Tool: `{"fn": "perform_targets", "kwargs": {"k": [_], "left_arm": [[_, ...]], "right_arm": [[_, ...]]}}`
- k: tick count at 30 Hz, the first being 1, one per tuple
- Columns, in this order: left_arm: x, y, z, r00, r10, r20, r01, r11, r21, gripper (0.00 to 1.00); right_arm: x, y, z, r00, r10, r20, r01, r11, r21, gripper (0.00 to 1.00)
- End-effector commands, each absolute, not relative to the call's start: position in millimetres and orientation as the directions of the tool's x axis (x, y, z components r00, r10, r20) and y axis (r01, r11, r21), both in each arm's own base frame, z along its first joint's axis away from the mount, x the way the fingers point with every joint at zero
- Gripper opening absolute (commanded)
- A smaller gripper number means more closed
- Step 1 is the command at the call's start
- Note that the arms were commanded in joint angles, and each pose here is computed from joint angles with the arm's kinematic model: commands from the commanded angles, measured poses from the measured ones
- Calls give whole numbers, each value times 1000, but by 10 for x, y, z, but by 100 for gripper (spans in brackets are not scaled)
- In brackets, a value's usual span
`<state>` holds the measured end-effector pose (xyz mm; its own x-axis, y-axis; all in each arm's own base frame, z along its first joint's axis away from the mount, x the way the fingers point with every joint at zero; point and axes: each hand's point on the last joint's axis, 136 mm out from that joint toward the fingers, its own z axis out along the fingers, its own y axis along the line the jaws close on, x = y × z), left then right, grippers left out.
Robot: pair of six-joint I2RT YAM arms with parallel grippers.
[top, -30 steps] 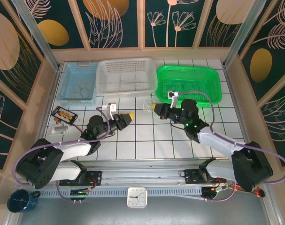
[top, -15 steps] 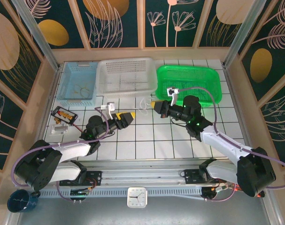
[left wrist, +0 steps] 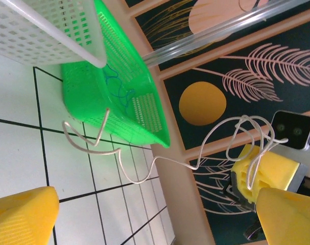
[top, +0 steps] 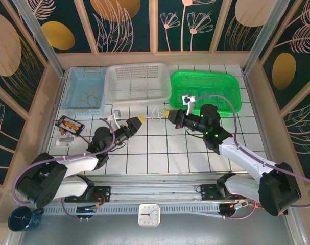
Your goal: Untangle the cables
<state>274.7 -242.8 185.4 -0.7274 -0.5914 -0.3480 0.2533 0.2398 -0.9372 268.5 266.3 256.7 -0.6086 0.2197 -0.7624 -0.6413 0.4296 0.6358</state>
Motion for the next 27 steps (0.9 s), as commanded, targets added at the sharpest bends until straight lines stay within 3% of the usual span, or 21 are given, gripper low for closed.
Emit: {"fn": "perform_targets", "kwargs": {"k": [1,27], "left_arm": [[2809,-2443,2026,-726,-637,-260,222,140,-965,98],[3001,-2710,1975,-785,-596,-169,175,49,-983,99]], "right_arm": [[2666,2691,2875,-562,246,-790,-690,387,612,0],[2549,2955,3125,-548,238,-802,-739,311,597,0]]}}
